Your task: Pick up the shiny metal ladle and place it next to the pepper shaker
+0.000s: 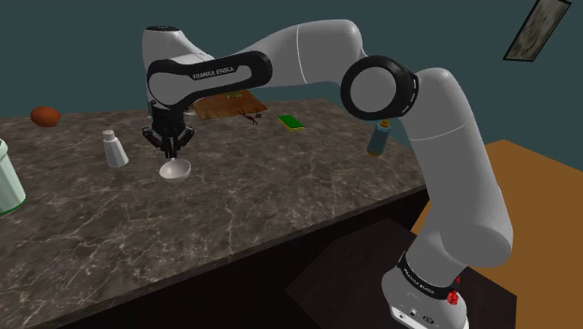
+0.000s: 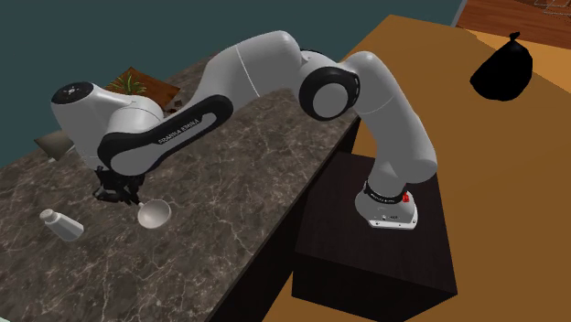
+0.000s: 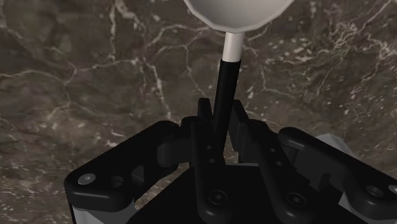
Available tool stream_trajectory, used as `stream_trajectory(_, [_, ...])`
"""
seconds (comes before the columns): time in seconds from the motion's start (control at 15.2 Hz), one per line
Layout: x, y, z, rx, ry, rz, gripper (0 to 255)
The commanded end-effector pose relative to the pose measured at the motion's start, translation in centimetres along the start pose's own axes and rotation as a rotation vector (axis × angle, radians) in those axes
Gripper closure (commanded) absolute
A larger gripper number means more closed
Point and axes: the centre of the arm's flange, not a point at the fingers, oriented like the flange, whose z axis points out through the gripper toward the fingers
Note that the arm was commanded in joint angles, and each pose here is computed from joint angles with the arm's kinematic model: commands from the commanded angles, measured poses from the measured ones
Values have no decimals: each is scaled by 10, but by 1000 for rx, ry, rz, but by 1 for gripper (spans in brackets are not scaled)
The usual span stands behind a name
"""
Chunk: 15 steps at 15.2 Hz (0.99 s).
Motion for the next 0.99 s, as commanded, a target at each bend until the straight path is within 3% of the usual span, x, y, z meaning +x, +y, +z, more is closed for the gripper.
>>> stream_trajectory(0.0, [-2,1,11,0,0,0,255])
stream_trajectory(0.33, [-5,3,36,0,0,0,255])
stream_trajectory(0.86, [-5,3,36,0,0,0,255])
stream_trajectory(0.92, [-5,3,36,0,0,0,0])
